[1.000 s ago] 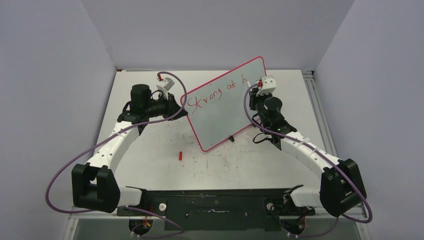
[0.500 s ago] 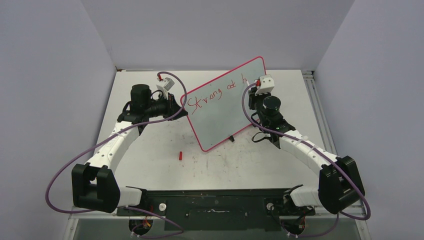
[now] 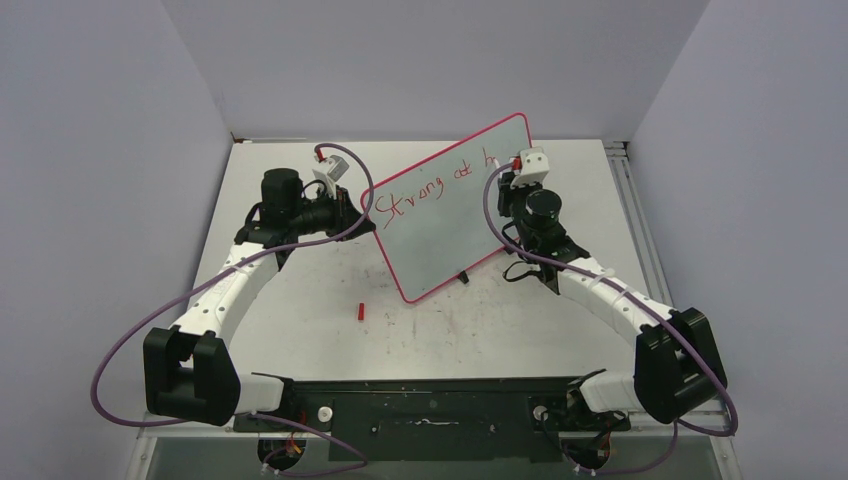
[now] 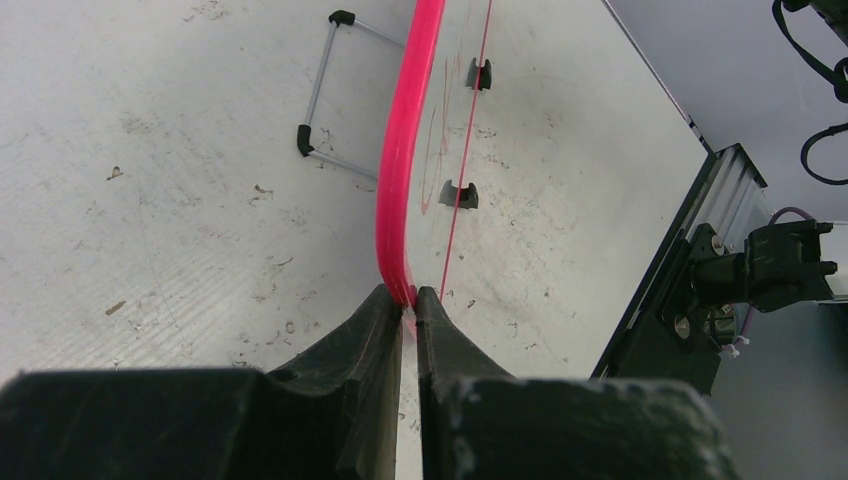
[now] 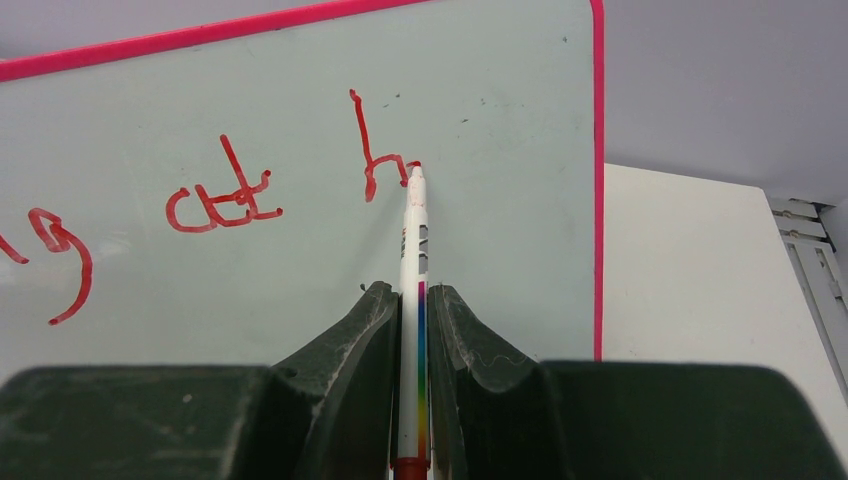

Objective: Write a sentence on the whiteboard

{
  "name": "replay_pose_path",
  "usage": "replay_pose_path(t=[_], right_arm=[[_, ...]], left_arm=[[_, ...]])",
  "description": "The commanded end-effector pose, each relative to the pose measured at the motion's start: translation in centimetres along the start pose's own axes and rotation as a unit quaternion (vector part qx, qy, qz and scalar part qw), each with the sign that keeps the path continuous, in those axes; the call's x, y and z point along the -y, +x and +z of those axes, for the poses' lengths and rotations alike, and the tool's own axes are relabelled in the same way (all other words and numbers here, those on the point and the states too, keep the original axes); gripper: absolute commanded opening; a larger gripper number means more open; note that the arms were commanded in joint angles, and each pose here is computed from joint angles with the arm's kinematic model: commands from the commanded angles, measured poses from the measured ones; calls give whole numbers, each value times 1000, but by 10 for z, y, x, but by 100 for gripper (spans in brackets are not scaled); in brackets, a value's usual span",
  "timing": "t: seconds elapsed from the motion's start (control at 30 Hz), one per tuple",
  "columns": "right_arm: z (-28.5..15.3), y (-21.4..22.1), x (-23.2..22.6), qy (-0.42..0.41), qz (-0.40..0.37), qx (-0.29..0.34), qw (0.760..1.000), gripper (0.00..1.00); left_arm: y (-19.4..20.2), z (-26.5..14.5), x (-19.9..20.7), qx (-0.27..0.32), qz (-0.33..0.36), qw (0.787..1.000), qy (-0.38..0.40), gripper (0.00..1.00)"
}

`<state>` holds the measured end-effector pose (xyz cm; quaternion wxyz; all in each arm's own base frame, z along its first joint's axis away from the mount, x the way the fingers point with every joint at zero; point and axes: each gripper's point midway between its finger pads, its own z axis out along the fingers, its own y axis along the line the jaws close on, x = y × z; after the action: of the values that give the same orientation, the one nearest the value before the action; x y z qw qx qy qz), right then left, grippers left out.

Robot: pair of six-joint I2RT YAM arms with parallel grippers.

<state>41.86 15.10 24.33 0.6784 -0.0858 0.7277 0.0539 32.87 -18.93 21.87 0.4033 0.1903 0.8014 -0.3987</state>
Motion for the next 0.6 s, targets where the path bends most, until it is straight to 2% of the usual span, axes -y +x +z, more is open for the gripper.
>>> replay_pose_path(t=[0.0, 0.57], right_arm=[[8, -33, 4, 8, 6, 47, 999, 5], [16, -31, 11, 17, 1, 44, 999, 5]], left_arm=[[-21, -5, 8, 26, 28, 999, 9, 0], [-22, -5, 8, 26, 28, 999, 10, 0]])
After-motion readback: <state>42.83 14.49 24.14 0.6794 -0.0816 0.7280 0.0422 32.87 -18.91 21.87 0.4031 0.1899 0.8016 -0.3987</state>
